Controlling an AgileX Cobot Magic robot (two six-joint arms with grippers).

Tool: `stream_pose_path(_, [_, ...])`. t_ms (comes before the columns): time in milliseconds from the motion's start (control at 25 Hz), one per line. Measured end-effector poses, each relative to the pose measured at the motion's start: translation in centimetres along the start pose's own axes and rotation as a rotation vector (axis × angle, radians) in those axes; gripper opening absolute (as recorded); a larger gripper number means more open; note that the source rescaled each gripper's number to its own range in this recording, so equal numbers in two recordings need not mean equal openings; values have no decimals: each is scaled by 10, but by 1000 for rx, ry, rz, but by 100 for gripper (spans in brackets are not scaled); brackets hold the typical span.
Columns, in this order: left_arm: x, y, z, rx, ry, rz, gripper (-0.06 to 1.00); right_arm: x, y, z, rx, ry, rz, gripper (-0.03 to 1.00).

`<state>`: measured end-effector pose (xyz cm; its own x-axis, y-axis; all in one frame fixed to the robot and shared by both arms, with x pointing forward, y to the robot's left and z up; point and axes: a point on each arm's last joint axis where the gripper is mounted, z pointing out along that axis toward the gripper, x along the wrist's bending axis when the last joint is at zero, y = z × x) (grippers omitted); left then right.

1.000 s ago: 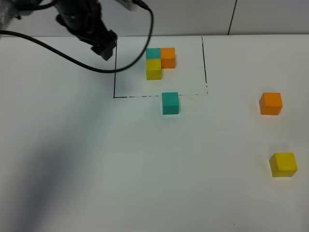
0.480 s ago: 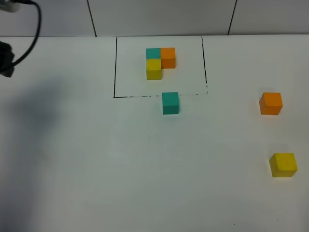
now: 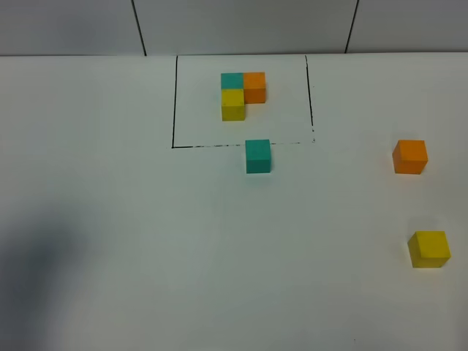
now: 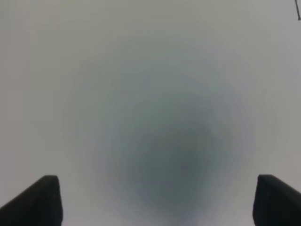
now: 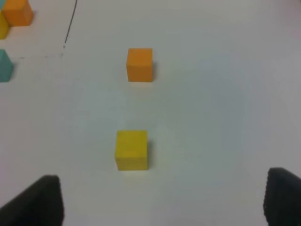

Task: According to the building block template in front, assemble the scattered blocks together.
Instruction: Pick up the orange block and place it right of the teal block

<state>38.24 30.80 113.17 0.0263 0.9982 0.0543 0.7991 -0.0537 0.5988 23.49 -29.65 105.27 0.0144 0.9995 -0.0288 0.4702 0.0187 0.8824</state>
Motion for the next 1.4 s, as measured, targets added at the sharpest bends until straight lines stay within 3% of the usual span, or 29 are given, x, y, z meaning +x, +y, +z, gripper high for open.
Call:
stream_pose_path(280, [-9, -58, -32, -104, -21, 27, 98, 0, 0, 0, 0, 0, 0, 73])
stream_pose_path(720, [-16, -131, -19, -191, -50, 19, 94, 0, 0, 0, 0, 0, 0, 73])
stream_pose_path(1400, [-22, -174, -24, -354, -81, 55, 86, 0, 0, 0, 0, 0, 0, 73])
